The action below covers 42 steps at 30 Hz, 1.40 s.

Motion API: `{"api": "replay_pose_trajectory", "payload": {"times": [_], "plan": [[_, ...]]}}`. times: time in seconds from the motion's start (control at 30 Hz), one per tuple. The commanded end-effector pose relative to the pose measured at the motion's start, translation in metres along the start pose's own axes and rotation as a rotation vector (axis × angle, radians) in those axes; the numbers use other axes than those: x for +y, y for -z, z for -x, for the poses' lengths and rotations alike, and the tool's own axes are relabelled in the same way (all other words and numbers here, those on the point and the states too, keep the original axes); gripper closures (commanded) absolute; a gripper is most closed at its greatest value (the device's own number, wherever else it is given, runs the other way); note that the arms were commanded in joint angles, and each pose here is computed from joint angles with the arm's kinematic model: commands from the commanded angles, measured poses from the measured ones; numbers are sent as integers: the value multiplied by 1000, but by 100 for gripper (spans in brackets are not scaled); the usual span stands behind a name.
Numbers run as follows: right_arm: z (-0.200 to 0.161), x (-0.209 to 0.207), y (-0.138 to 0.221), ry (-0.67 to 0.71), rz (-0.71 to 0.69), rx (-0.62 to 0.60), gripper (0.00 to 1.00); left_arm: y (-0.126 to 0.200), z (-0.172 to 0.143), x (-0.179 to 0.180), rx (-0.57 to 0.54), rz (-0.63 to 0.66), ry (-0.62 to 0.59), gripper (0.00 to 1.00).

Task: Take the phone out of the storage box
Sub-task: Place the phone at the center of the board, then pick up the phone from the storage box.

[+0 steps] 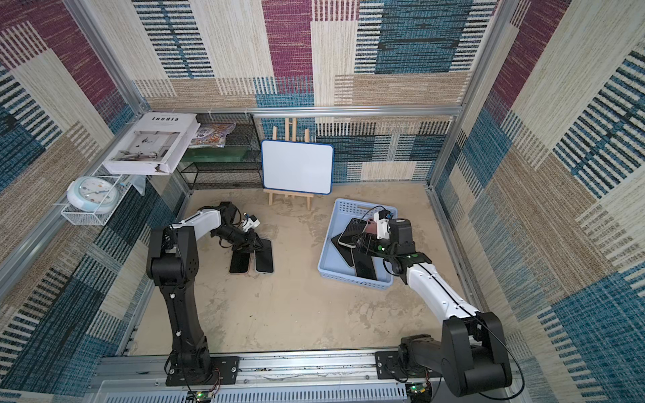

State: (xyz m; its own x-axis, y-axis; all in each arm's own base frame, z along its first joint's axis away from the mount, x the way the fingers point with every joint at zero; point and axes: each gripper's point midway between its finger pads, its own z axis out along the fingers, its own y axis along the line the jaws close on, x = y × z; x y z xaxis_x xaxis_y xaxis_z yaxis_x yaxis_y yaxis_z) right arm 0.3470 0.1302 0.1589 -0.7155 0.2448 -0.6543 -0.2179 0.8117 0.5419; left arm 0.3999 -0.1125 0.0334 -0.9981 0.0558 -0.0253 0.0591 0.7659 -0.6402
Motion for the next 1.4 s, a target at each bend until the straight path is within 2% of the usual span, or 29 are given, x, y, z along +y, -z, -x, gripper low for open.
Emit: {"api": "replay_pose_trajectory", "payload": {"times": [0.0, 0.07, 0.13, 0.23, 0.33, 0.43, 0.53, 0.67, 0.83, 1.03, 1.2, 1.37], "plan": [[5, 3, 2, 18, 15, -15, 31, 0, -4, 22, 21, 107, 35, 57], [4, 2, 1, 16, 17, -14, 31, 6, -1, 31, 5, 178, 39, 47], [3, 2, 1, 15, 16, -11, 31, 19, 2, 37, -32, 263, 46, 41], [4, -1, 1, 16, 2, -12, 31, 50, 5, 43, -103, 413, 60, 38], [7, -6, 3, 22, -32, -28, 31, 86, 2, 34, -197, 526, 65, 36], [14, -9, 8, 37, -67, -53, 32, 117, -1, 3, -324, 609, 3, 35], [22, -9, 12, 44, -86, -84, 32, 125, -1, -51, -433, 616, -142, 35], [27, -9, 9, 38, -87, -87, 32, 100, -7, -127, -499, 541, -364, 35], [20, -15, -1, -31, -92, -59, 34, 67, -16, -181, -563, 403, -438, 39], [10, -28, -11, -74, -125, -27, 36, 36, -29, -222, -612, 304, -514, 37], [0, -36, -30, -134, -114, 15, 36, 3, -37, -252, -561, 197, -561, 38], [-5, -52, -60, -234, -131, 57, 39, -25, -34, -270, -530, 136, -536, 42]]}}
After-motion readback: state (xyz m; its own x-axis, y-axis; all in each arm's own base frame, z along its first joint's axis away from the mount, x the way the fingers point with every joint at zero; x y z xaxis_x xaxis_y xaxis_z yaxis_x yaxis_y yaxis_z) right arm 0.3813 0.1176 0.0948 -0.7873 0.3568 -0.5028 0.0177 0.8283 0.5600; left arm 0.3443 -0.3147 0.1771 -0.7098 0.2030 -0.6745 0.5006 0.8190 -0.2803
